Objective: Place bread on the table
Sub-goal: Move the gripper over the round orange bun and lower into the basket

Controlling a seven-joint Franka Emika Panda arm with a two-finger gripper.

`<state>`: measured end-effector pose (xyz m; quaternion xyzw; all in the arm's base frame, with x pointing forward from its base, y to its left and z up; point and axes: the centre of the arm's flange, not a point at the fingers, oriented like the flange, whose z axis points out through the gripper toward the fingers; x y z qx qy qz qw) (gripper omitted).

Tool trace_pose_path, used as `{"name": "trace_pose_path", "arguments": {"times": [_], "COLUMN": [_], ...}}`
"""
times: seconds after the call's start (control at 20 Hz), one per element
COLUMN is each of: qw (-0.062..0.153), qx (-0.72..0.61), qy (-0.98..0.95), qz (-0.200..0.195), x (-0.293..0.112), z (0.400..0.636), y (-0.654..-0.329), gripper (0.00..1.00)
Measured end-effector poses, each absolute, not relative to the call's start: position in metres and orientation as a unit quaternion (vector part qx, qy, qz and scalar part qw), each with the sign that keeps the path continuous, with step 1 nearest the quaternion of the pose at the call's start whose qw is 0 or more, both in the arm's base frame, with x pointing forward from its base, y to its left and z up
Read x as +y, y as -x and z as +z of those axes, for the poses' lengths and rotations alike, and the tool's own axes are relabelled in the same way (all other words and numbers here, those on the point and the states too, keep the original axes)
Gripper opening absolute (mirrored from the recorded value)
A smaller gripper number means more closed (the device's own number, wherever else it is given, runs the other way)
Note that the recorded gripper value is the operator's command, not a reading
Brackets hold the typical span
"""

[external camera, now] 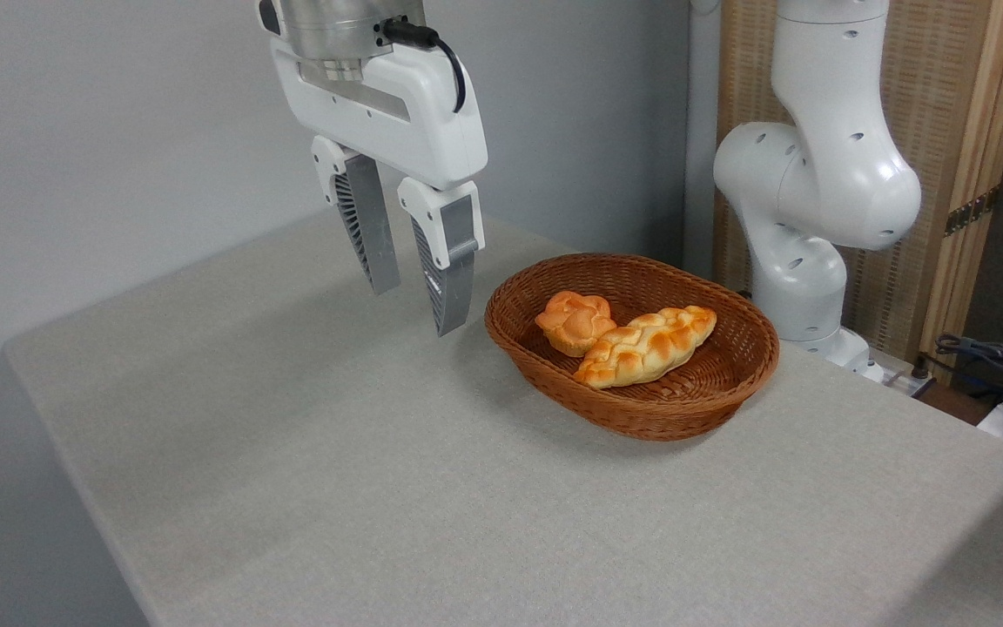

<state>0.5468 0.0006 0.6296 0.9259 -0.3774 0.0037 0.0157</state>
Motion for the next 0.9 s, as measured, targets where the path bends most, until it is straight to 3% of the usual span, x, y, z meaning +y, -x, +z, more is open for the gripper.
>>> {"name": "trace_pose_path", "arguments": {"times": [0.6,0.75,0.9], "qw": [0.021,0.034,0.052], "qx": [-0.377,-0.391,-0.429], "qy": [-0.926,-0.92,-0.9], "qz": [-0.005,-0.023,-0.057], "x": [0.002,-0.01,-0.044], "z": [0.627,0.613,0.582], "y": [-0.535,-0.5,-0.441], "gripper": [1.0,1.0,1.0]}}
